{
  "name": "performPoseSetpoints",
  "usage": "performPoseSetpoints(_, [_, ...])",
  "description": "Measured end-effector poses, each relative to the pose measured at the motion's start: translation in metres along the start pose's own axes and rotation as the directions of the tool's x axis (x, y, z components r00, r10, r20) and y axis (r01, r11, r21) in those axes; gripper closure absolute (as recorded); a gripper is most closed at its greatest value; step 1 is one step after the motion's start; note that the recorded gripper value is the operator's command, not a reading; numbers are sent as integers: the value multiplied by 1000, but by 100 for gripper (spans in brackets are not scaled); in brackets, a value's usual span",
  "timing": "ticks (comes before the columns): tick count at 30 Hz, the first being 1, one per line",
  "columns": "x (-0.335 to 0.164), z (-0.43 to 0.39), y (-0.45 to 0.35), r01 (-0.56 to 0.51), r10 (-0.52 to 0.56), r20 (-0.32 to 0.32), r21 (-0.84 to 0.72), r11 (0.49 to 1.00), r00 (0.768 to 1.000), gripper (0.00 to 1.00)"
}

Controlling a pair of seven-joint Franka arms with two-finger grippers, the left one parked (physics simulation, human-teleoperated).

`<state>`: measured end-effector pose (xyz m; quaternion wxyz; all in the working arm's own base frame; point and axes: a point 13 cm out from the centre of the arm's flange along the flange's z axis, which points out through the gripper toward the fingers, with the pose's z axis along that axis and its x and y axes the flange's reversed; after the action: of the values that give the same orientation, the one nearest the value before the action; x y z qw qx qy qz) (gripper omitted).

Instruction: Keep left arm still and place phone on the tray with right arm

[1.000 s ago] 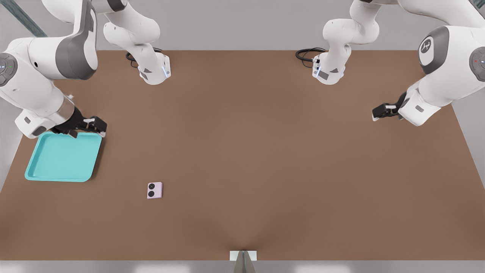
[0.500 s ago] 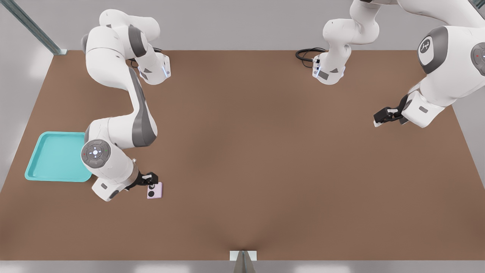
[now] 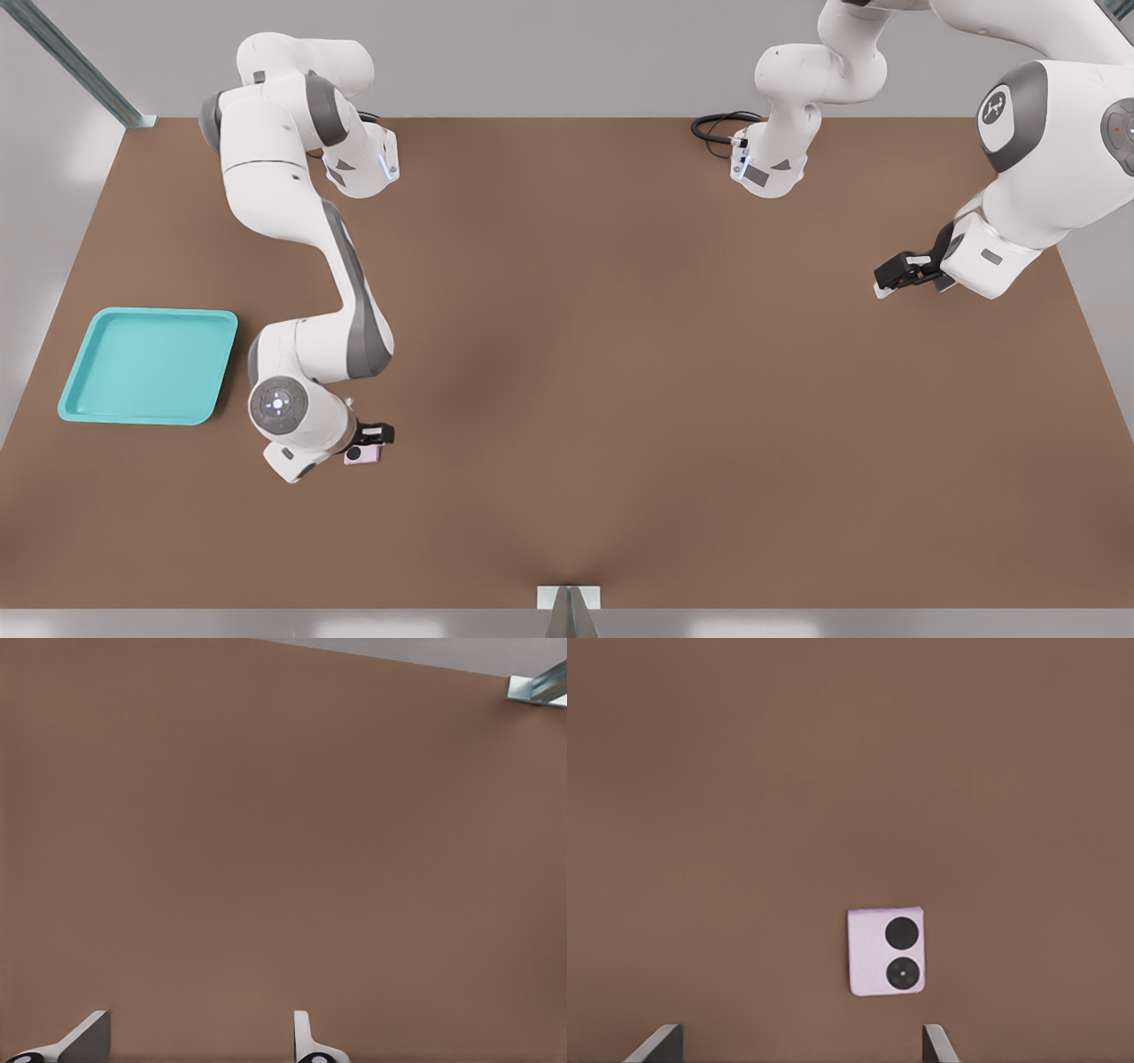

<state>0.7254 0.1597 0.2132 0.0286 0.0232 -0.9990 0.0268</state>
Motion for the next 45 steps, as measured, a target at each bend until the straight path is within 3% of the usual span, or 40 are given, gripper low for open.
performPoseSetpoints(9, [16,64,-19,-69,69,-32,7,998,997,0])
performPoseSetpoints(16, [6,90,-47,-112,113,25,-10,994,993,0])
performPoseSetpoints(24, [-6,96,-27,-75,77,66,-29,997,995,0])
performPoseSetpoints(34, [6,143,-30,-11,11,21,-15,1000,1000,0])
performPoseSetpoints(45, [7,166,-45,34,-33,27,-12,999,999,0])
